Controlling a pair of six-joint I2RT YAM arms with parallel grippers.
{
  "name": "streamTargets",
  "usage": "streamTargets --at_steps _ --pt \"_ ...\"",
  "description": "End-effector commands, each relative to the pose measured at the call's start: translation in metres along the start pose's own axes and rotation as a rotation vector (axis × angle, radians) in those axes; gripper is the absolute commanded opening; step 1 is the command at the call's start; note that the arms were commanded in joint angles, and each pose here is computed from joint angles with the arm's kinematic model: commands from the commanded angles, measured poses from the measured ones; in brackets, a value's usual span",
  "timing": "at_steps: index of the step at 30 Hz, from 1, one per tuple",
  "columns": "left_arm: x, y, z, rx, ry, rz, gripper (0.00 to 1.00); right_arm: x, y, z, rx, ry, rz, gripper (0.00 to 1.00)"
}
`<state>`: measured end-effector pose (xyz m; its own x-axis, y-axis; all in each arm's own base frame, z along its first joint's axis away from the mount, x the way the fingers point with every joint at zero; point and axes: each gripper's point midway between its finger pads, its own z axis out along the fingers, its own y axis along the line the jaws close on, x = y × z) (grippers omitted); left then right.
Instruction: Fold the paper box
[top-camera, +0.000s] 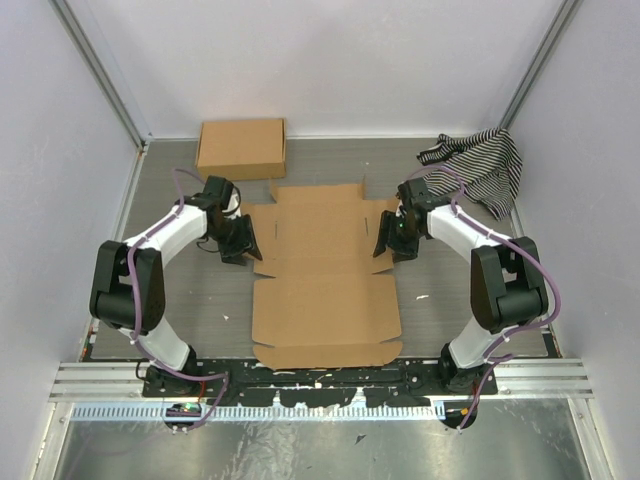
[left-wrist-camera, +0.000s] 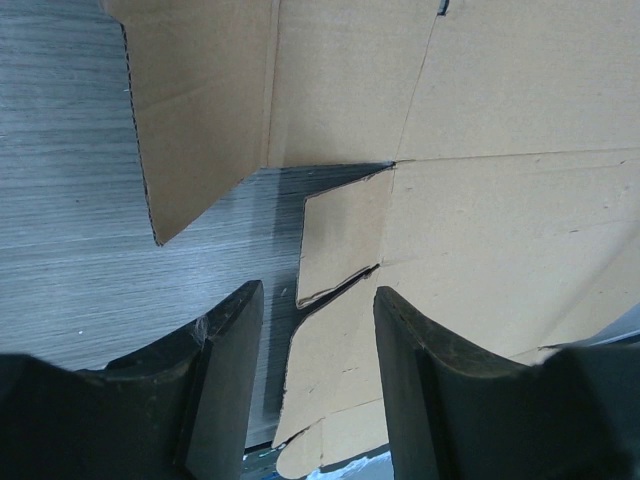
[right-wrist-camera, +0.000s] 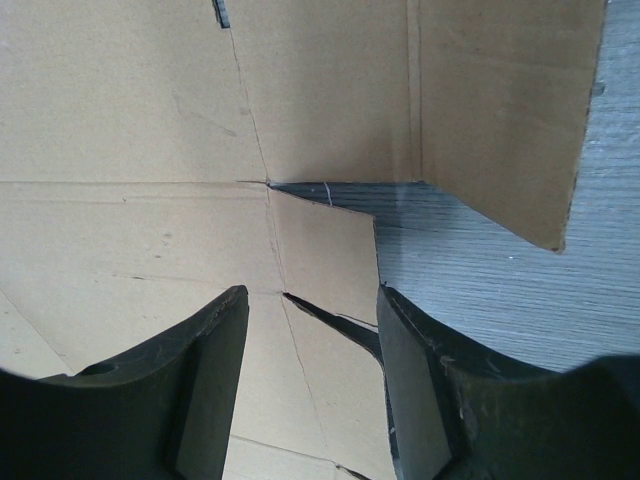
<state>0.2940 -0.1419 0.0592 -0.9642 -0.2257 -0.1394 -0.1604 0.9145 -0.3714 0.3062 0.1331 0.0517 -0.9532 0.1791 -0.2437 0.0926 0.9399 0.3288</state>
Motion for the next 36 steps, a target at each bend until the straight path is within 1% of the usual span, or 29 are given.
streamTargets --at_steps 1,5,11,19,24,30,32,36 --pt "-0.002 -0.005 0.004 0.011 0.004 0.001 0.55 -0.006 0.006 0.001 -0.008 -0.016 -0.008 0.59" --pt "0.002 -0.018 0.011 0.033 0.023 0.016 0.54 -0.004 0.013 0.001 -0.023 -0.005 -0.032 0.58" --pt "0.004 -0.044 0.019 0.042 0.044 0.071 0.52 -0.01 0.023 -0.008 -0.029 -0.027 -0.048 0.57" --pt "-0.005 -0.063 0.01 0.069 0.016 0.089 0.52 -0.025 0.038 -0.027 -0.058 -0.075 -0.062 0.56" --pt "-0.007 -0.074 0.018 0.08 0.03 0.099 0.51 -0.026 0.054 -0.023 -0.092 -0.059 -0.08 0.55" --pt "-0.005 -0.079 0.033 0.078 0.066 0.1 0.51 -0.02 0.069 -0.011 -0.09 -0.034 -0.109 0.55" --pt "-0.006 -0.08 0.033 0.076 0.064 0.102 0.51 -0.02 0.07 -0.011 -0.075 -0.046 -0.103 0.54" --pt "-0.008 -0.084 0.034 0.072 0.065 0.109 0.51 -0.031 0.065 -0.022 -0.026 -0.116 -0.072 0.56"
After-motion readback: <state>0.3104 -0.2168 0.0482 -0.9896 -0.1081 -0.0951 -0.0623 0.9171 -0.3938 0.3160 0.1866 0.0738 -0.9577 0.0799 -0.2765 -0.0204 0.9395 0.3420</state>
